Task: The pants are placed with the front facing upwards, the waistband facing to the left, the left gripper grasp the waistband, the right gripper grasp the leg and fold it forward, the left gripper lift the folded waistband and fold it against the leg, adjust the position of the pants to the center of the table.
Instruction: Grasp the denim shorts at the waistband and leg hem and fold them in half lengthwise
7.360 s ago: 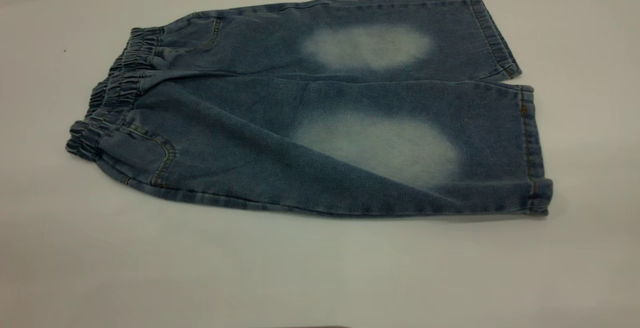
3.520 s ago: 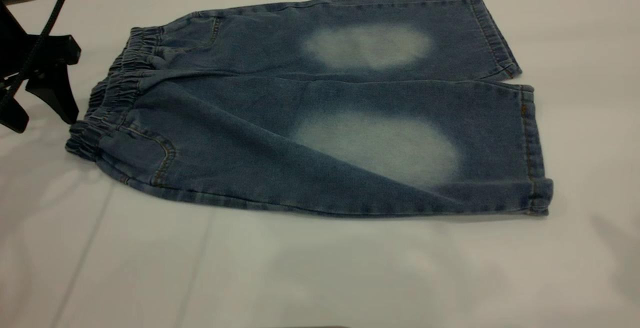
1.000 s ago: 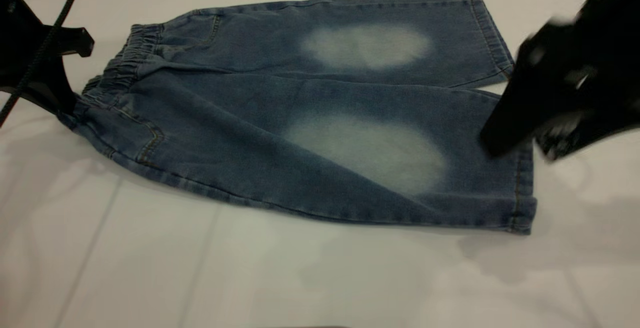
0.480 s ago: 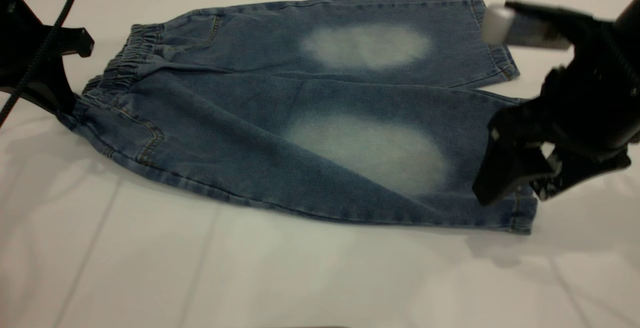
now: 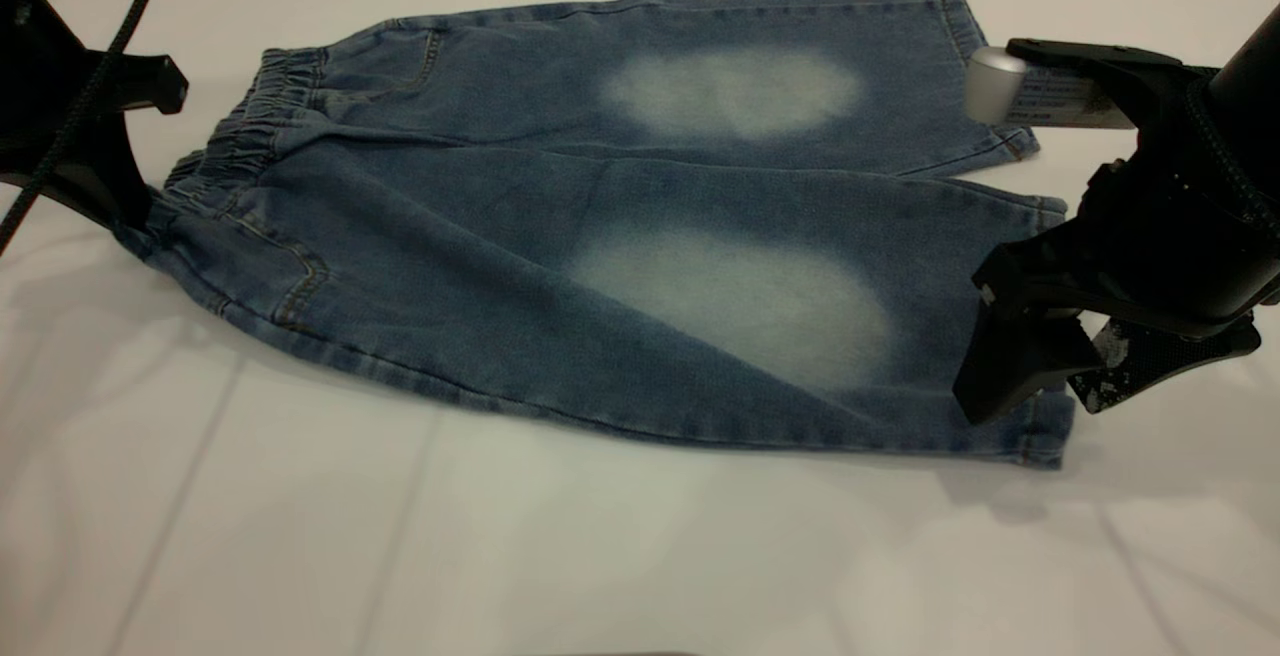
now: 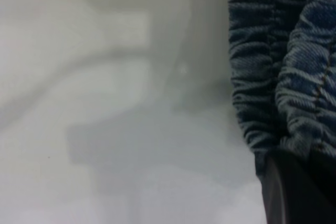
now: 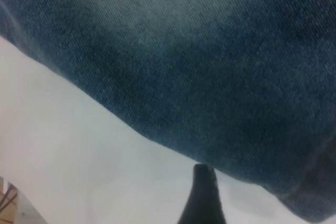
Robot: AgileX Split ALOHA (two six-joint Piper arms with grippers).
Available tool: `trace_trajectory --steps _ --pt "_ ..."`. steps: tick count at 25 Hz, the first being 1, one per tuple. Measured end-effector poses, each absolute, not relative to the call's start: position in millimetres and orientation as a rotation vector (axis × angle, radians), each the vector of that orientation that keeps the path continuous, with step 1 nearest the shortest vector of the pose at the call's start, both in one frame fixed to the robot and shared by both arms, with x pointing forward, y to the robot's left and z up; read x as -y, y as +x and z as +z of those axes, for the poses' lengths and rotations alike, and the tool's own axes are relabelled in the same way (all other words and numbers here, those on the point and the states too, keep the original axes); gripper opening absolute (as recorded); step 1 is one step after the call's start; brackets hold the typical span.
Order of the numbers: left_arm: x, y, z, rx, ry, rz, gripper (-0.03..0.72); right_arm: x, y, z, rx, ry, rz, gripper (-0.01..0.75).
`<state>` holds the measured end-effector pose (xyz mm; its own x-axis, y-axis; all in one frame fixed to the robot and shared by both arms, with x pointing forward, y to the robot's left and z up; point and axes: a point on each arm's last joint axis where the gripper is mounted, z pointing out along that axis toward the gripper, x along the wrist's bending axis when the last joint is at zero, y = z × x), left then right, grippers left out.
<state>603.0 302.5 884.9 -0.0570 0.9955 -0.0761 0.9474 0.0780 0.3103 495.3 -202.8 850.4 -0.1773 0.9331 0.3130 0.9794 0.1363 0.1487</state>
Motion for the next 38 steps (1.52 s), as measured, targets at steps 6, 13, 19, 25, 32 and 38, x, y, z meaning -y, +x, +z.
trace_trajectory --steps 6,13,19,25,32,38 --pt "-303 603 885 -2.090 1.950 0.257 0.041 202 494 851 2.217 -1.929 -0.473 0.497" --pt "-303 603 885 -2.089 1.950 0.258 0.041 202 492 839 2.183 -1.940 -0.414 0.497" --pt "-303 603 885 -2.087 1.948 0.261 0.041 203 489 825 2.141 -1.953 -0.352 0.451" --pt "-302 603 885 -2.091 1.939 0.257 0.041 203 492 824 2.129 -1.992 -0.375 0.243" --pt "-302 603 885 -2.092 1.937 0.256 0.041 201 499 827 2.136 -1.993 -0.424 0.235" --pt "-302 603 885 -2.091 1.938 0.256 0.041 196 508 833 2.163 -1.939 -0.473 0.037"
